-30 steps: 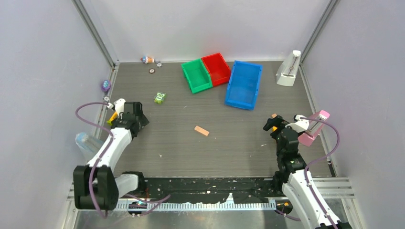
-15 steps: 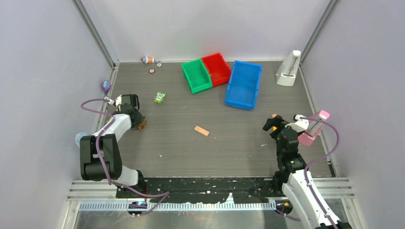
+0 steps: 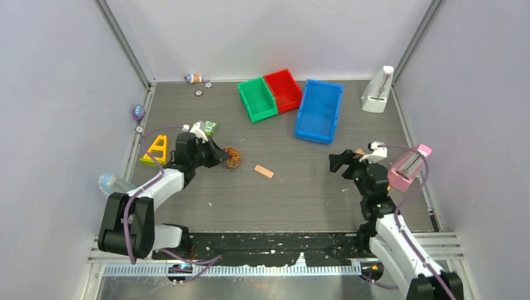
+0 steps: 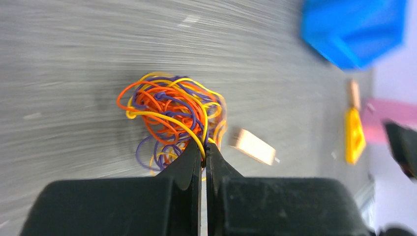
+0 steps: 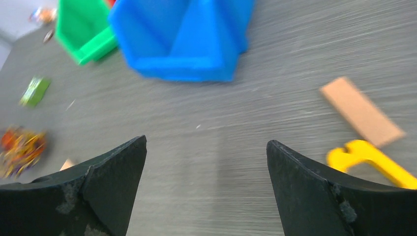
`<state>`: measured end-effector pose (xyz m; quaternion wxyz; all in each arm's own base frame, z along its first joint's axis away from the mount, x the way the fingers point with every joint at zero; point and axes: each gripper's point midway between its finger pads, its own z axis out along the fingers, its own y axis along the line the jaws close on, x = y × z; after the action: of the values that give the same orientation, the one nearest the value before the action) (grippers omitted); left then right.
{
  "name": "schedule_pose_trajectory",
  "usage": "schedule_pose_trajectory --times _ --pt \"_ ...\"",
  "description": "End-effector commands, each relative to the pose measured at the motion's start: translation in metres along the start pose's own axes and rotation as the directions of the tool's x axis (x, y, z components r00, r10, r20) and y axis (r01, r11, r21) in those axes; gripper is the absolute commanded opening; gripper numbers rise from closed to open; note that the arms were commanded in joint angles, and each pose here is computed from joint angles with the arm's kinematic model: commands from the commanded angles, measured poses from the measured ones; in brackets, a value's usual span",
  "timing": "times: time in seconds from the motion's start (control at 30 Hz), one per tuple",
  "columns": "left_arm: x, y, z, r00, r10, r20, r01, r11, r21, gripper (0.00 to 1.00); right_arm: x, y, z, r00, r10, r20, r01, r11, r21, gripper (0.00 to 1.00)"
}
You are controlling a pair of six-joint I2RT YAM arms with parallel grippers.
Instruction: Untangle the cables
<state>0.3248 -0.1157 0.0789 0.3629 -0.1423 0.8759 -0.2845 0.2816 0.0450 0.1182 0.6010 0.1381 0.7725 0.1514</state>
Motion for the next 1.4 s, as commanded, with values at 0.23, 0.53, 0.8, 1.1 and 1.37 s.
schedule_pose_trajectory --times 0.23,0.53,0.8,1.1,1.37 --pt "0.011 -0.167 -0.01 0.983 0.166 0.082 -0.175 0.69 0.702 0.0 0.021 0.184 0.012 0.965 -0.215 -0.15 0.077 0.778 -0.623 0.96" --pt "0.025 -0.153 0.022 0.99 0.136 -0.026 -0.083 0.733 0.676 0.56 0.05 0.226 0.049 0.955 -0.241 -0.171 0.062 0.729 -0.682 0.92" --pt "0.009 -0.096 0.029 0.97 0.24 0.04 -0.241 0.926 0.291 1.0 0.07 0.223 0.065 0.946 -0.24 -0.216 0.048 0.765 -0.642 0.89" --pt "0.015 -0.069 0.047 0.965 0.254 -0.064 -0.242 0.958 0.153 0.85 0.094 0.24 0.071 0.916 -0.277 -0.289 0.013 0.743 -0.669 0.76" --pt "0.031 -0.077 0.063 0.958 0.241 -0.158 -0.204 0.954 0.22 0.65 0.125 0.252 0.082 0.868 -0.316 -0.383 -0.019 0.75 -0.662 0.62"
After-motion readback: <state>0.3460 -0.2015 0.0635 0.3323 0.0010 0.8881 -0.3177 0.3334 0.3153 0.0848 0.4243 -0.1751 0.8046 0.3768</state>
